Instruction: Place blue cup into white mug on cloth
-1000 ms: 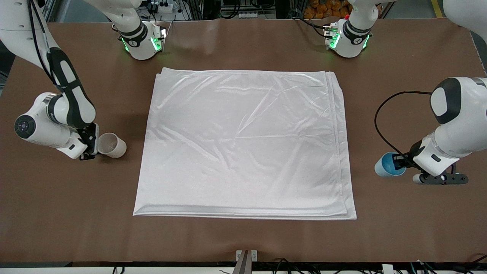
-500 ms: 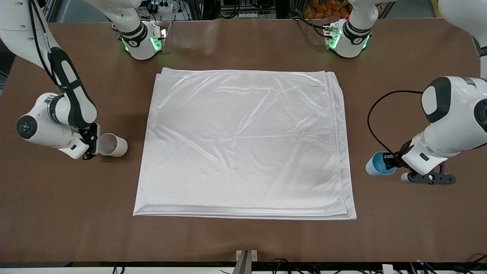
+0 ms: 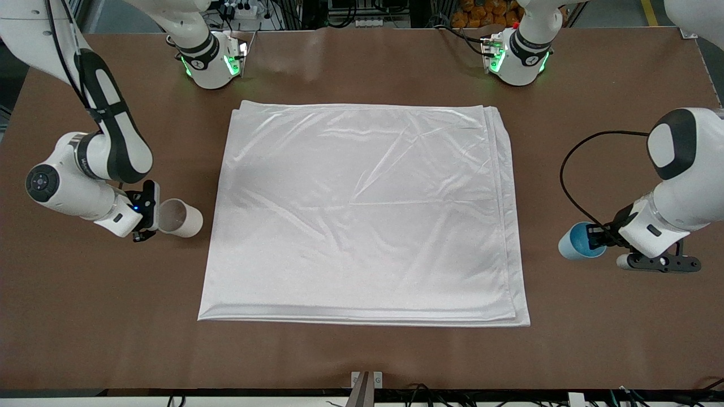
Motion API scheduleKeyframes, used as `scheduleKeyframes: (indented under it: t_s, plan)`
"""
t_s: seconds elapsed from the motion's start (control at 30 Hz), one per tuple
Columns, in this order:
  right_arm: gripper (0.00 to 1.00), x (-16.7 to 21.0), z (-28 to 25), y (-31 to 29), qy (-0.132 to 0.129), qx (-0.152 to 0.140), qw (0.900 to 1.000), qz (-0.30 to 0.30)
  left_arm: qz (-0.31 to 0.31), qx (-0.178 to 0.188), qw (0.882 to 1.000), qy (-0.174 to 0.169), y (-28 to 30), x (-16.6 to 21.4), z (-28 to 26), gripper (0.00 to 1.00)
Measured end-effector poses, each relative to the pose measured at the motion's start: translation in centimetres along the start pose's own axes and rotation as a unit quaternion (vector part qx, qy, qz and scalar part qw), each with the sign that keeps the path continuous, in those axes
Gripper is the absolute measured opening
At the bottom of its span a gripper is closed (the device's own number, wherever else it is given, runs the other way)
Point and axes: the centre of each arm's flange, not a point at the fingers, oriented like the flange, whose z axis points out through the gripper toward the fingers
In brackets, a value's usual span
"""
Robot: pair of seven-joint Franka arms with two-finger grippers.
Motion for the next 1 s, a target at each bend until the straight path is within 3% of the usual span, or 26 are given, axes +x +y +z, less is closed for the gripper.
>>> scheduleKeyframes:
  t_s: [0.6, 1.0]
  plan:
    - [0.19, 16.3, -1.1, 1.2, 0.009, -0.005, 1.0, 0.027, 0.02, -0.011, 1.0, -0.002, 2.9, -0.3, -2.4, 0.04]
    - [0.19, 28.6, -0.7, -0.5, 0.01, -0.014, 0.997, 0.078, 0.044, -0.028, 0.999, -0.005, 6.3, -0.6, -3.1, 0.04]
